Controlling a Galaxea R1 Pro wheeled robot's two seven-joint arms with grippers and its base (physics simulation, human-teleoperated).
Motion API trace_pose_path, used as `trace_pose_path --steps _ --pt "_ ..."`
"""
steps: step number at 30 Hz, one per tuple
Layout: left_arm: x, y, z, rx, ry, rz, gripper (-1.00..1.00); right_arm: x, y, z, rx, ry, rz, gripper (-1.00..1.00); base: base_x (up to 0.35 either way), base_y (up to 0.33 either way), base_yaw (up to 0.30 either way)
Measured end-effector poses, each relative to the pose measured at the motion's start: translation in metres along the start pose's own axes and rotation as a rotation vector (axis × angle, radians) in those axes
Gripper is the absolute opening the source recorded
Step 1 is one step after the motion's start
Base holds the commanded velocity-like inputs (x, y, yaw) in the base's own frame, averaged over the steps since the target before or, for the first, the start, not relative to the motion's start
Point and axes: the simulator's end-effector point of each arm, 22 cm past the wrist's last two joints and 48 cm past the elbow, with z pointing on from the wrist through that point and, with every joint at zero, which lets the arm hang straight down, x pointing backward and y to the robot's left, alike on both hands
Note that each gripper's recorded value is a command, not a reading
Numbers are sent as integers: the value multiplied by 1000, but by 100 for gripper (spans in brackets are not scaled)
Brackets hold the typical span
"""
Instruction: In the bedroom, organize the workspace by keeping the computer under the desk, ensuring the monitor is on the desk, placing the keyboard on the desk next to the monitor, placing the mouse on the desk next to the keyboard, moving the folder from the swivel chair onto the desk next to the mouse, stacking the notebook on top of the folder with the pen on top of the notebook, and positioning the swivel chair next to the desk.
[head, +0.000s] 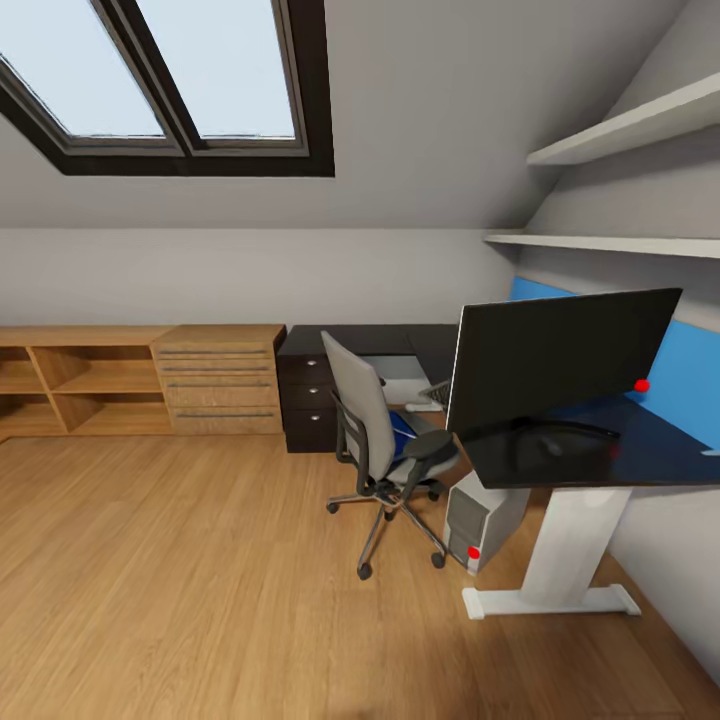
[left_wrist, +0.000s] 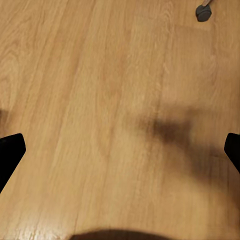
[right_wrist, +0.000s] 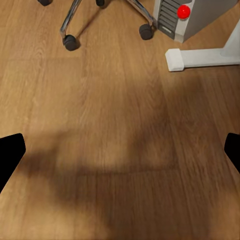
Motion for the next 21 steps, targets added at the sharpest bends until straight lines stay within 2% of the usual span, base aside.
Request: trace_pose_path --steps 21 --pt "29 4 25 1 1 -1 100 35 -1 20 -1 3 -2 100 0 0 0"
